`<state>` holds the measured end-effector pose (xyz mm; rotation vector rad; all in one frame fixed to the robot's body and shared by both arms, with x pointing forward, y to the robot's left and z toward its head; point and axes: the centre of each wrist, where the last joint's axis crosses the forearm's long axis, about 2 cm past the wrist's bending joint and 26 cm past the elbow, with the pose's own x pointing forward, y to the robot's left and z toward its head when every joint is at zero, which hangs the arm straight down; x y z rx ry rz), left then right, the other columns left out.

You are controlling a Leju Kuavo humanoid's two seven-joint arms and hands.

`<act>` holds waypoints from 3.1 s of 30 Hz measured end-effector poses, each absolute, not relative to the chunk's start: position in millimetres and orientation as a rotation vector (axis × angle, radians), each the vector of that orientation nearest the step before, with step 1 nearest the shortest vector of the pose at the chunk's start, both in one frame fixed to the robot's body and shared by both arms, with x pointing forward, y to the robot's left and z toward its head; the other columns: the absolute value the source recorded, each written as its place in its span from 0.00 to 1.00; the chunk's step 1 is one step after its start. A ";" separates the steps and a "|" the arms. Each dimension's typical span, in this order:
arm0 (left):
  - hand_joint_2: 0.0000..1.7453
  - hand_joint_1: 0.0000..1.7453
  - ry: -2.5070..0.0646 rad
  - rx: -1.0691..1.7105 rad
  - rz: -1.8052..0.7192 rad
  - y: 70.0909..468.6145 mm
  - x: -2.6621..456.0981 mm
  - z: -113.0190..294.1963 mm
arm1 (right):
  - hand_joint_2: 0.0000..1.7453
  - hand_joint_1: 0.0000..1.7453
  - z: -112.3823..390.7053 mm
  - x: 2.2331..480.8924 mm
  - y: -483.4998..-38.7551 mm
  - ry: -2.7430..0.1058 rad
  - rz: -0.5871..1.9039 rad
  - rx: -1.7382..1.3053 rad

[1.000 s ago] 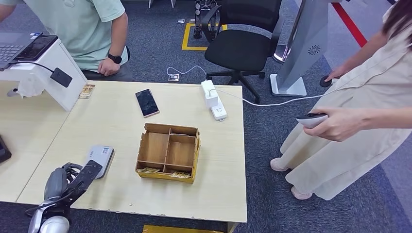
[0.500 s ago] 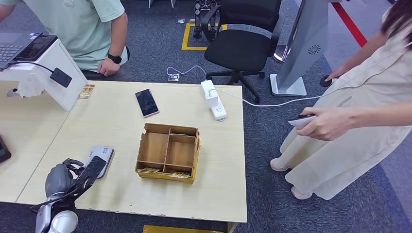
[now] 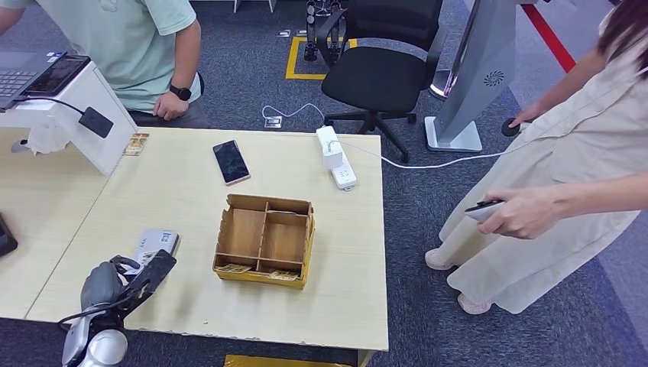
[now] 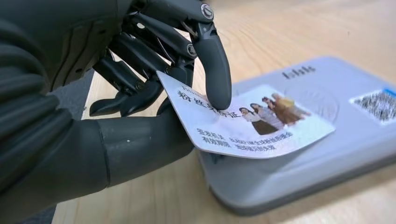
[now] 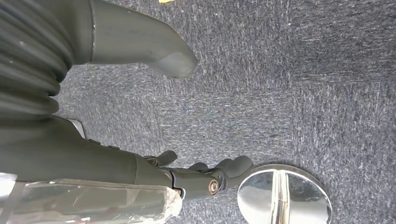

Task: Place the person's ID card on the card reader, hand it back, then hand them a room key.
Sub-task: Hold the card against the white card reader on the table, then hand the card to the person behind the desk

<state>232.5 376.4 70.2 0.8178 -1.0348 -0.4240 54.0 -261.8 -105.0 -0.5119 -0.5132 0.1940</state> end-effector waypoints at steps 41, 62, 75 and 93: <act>1.00 1.00 -1.344 0.905 -0.298 376.3 242.1 97.4 | 1.00 0.00 -104.7 56.1 -262.5 -0.520 0.197 -0.515; 1.00 1.00 -1.596 1.043 -0.058 375.9 310.3 155.8 | 1.00 0.00 -102.9 65.0 -253.8 -0.527 0.230 -0.501; 1.00 1.00 -1.587 1.058 -0.024 377.3 335.5 162.9 | 1.00 0.00 -102.7 66.3 -252.0 -0.527 0.243 -0.495; 1.00 1.00 -1.693 1.068 0.101 368.8 355.3 181.6 | 1.00 0.00 -101.3 64.8 -238.8 -0.527 0.234 -0.516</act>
